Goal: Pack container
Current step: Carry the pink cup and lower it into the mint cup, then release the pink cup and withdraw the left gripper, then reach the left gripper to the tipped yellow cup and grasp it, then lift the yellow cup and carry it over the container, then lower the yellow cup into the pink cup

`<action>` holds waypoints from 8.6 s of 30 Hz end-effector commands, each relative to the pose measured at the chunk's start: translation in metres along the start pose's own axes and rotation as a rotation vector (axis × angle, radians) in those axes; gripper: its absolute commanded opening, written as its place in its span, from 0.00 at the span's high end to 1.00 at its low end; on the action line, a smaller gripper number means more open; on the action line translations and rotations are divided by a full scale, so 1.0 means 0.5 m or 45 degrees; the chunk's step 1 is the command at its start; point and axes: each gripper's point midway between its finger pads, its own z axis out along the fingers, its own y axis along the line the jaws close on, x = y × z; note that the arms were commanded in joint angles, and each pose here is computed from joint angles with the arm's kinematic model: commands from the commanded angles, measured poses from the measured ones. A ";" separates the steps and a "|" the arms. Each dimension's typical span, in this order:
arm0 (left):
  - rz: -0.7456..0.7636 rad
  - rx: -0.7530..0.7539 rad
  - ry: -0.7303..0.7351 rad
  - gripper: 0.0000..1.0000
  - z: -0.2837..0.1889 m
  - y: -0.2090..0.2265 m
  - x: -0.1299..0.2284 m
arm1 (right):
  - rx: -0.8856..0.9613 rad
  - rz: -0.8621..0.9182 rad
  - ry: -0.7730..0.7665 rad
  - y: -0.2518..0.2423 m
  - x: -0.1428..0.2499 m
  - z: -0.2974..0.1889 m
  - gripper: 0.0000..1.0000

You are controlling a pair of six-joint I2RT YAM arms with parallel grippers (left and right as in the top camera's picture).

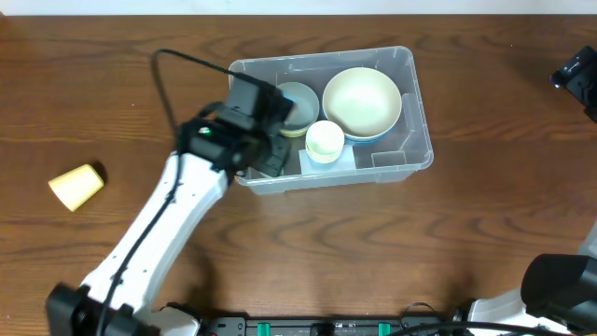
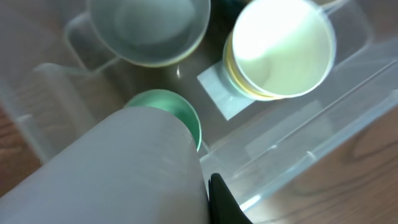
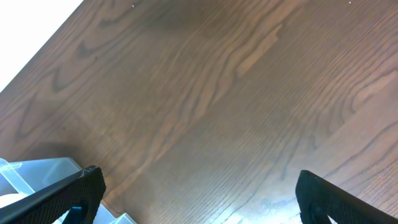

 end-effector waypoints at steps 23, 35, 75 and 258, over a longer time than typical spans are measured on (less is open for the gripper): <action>0.054 -0.132 -0.021 0.36 0.008 0.034 -0.042 | 0.005 0.019 0.007 -0.002 0.001 0.005 0.01; -0.724 -0.340 -0.361 0.32 -0.268 0.300 0.004 | 0.005 0.020 0.007 -0.002 0.001 0.005 0.01; -2.057 0.115 -0.345 0.32 -0.165 0.710 0.429 | 0.005 0.020 0.007 -0.002 0.001 0.005 0.01; 0.256 -0.177 -0.030 0.20 0.015 0.031 -0.027 | 0.004 0.019 0.007 -0.001 0.001 0.005 0.01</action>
